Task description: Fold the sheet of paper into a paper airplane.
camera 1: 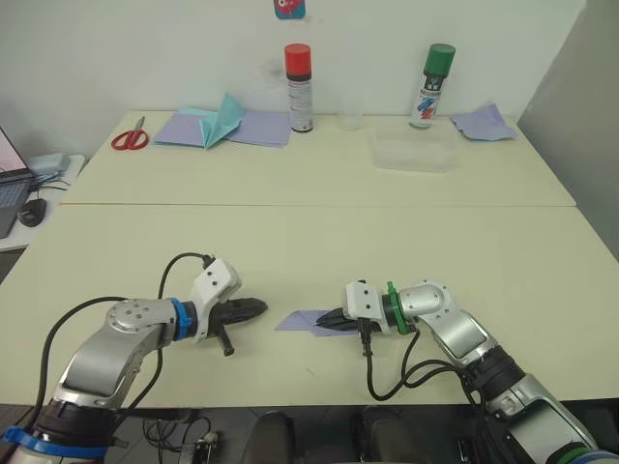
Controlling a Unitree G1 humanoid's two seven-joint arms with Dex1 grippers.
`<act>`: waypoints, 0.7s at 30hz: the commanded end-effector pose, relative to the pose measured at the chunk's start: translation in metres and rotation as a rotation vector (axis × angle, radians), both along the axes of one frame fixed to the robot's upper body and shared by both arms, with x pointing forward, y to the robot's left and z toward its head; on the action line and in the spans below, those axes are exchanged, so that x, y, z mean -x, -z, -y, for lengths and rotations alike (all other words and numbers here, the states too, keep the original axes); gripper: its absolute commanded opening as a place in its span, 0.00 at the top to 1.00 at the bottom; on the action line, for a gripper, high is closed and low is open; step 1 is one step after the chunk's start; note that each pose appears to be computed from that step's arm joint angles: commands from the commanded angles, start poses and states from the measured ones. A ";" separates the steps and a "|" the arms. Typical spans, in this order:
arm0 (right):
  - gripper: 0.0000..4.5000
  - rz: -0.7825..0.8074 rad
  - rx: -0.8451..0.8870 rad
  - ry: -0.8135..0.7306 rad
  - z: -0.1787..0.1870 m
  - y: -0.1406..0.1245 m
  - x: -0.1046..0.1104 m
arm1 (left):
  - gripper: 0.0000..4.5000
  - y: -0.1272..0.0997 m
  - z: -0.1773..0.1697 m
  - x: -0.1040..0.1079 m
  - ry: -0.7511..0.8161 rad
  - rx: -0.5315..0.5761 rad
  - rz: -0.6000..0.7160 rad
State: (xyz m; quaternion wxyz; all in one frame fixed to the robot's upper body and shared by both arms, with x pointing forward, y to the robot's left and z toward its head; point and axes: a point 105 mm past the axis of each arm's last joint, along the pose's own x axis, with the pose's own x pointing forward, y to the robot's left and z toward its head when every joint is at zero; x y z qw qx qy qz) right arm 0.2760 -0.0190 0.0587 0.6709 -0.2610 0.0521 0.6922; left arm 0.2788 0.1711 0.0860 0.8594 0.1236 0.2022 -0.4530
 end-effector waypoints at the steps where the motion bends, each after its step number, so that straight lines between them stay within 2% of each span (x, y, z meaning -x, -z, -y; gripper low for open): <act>1: 1.00 -0.067 0.060 -0.028 0.004 0.016 0.009 | 1.00 -0.012 0.014 -0.006 0.011 0.033 0.077; 7: 1.00 -0.085 0.056 -0.052 0.006 0.013 0.012 | 1.00 -0.026 0.033 -0.010 0.039 0.087 0.141; 16: 1.00 -0.072 0.054 -0.032 0.005 0.013 0.007 | 1.00 -0.028 0.066 0.013 0.197 0.109 0.122; 21: 1.00 -0.058 0.020 -0.002 0.001 0.006 0.001 | 1.00 -0.024 0.057 0.003 0.143 0.068 0.154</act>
